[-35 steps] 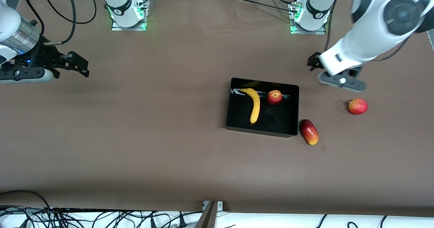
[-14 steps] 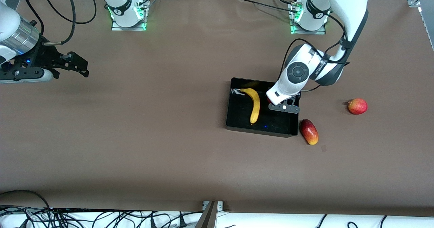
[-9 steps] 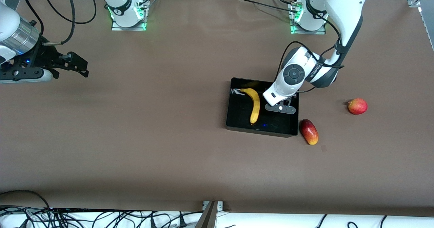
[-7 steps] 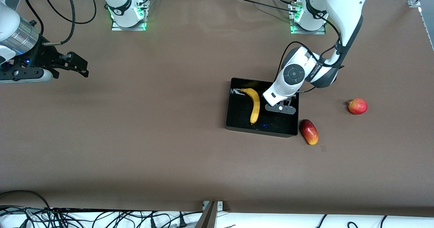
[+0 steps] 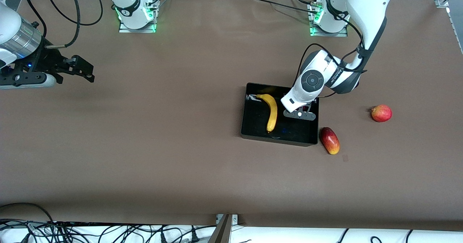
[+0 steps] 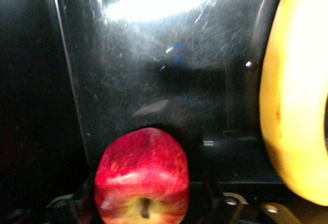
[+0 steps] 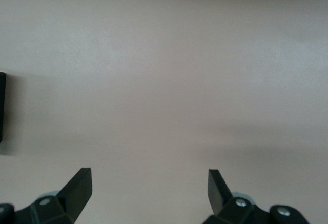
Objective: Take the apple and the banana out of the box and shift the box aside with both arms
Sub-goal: 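Close the left gripper on the red apple, then lift the red apple out and set it beside the tray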
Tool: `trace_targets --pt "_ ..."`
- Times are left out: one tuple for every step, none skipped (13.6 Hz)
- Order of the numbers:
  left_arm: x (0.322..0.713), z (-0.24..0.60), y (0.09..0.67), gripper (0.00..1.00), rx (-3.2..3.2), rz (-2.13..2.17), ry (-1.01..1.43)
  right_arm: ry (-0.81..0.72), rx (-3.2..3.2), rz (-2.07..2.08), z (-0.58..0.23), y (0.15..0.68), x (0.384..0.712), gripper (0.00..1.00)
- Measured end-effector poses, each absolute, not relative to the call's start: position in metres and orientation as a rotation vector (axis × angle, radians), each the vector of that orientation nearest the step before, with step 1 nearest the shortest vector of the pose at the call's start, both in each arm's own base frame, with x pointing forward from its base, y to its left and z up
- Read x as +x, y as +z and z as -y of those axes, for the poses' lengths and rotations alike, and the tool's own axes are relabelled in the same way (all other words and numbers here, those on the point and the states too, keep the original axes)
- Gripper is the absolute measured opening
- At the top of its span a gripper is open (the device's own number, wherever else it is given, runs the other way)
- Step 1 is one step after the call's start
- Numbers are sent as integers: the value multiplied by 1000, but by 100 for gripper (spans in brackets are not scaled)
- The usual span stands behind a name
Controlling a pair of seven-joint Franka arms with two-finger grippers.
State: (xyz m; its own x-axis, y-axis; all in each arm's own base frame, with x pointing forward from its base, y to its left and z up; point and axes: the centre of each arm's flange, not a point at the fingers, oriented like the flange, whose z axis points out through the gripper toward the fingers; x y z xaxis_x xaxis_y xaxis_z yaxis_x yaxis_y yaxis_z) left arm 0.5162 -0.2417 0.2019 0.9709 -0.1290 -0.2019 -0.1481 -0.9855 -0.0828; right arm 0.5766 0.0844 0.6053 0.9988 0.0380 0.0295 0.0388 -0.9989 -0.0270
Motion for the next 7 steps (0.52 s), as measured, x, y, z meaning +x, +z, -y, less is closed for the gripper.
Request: trace_targets --pt "516 241 203 71 -3013 -211 316 -45 -3113 60 -84 605 577 100" --pt "519 241 207 66 -3005 -206 326 -45 -3113 60 -84 605 577 100" --pt "523 241 213 66 -3000 -196 330 -45 -3113 59 -84 605 577 100" --pt "529 243 223 66 -2996 -186 326 -45 -3113 59 -84 605 577 100" --pt "535 246 236 66 -2992 -183 323 -45 -3113 59 -84 605 577 100" --pt "541 251 253 66 -2984 -181 323 -45 -3113 59 -84 605 577 100" --pt "548 253 273 66 -2973 -175 329 -45 -3113 59 -84 605 577 100"
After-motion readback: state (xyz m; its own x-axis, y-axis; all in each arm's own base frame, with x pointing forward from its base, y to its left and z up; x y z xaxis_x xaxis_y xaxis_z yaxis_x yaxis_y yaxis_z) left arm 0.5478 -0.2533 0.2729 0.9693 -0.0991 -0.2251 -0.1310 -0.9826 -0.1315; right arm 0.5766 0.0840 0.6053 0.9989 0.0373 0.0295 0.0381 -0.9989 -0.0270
